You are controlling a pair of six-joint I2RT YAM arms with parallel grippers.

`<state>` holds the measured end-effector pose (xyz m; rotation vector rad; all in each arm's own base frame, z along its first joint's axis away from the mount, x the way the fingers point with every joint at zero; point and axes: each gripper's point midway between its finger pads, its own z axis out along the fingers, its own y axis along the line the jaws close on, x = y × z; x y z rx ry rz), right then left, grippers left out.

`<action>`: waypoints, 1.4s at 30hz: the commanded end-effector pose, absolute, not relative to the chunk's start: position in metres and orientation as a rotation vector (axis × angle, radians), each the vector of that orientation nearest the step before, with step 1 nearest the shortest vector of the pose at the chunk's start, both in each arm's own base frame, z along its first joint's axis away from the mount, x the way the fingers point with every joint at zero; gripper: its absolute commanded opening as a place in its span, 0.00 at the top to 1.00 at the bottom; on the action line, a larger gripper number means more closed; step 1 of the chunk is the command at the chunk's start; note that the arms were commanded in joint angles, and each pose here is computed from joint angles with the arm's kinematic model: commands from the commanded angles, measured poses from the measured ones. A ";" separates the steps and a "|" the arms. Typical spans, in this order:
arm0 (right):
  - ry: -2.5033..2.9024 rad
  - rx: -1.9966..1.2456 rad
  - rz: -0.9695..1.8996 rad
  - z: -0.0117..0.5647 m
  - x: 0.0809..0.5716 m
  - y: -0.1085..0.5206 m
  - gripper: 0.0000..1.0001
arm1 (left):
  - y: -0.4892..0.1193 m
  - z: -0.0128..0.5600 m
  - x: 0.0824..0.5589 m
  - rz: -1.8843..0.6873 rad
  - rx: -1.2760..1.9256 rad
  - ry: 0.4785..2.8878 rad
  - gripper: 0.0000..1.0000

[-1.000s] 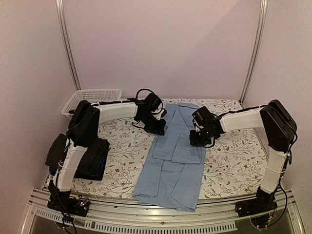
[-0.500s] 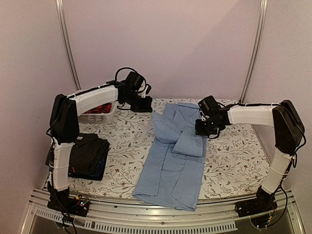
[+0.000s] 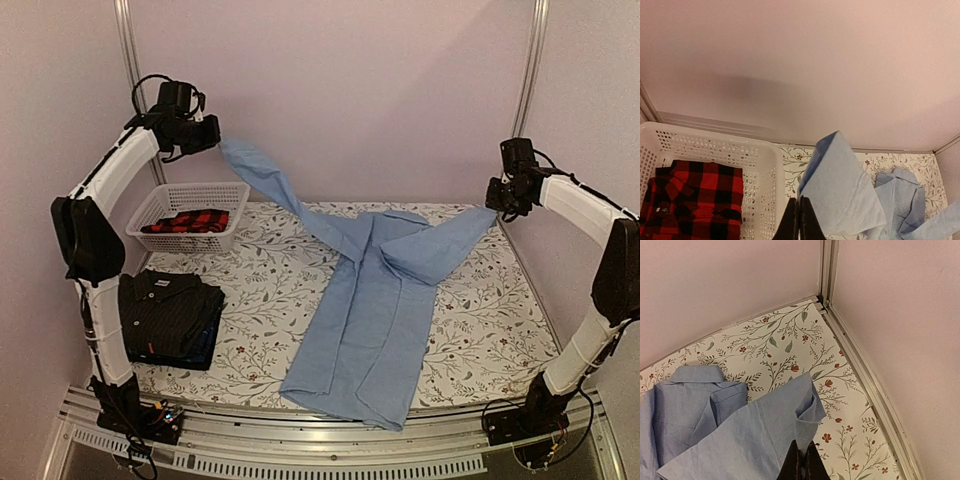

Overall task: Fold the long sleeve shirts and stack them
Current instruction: Flatten out the crumpled shirt at the center of the board.

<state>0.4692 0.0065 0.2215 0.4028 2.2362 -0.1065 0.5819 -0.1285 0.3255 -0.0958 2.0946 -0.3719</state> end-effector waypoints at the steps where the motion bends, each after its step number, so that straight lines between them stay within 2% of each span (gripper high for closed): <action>1: 2.182 0.374 -0.188 0.260 0.462 -0.004 1.00 | -0.095 0.349 0.573 -0.309 -0.141 2.069 1.00; 7: 2.122 0.478 -0.302 0.287 0.455 -0.050 1.00 | -0.056 0.372 0.573 -0.294 -0.209 2.014 1.00; 13: 1.968 0.590 -0.363 0.355 0.439 -0.108 1.00 | -0.031 0.397 0.573 -0.301 -0.238 1.955 1.00; 18: 1.887 0.587 -0.345 0.395 0.438 -0.115 1.00 | -0.029 0.406 0.574 -0.316 -0.236 1.929 1.00; 23: 1.902 0.560 -0.294 0.393 0.447 -0.108 1.00 | -0.039 0.405 0.576 -0.370 -0.205 1.933 1.00; 30: 1.871 0.558 -0.332 0.406 0.445 -0.113 1.00 | -0.059 0.410 0.575 -0.410 -0.136 1.923 1.00; 36: 1.848 0.539 -0.317 0.422 0.444 -0.110 0.99 | -0.107 0.413 0.569 -0.473 -0.009 1.916 1.00; 42: 1.795 0.564 -0.423 0.447 0.427 -0.124 0.97 | -0.191 0.345 0.557 -0.568 0.130 2.056 1.00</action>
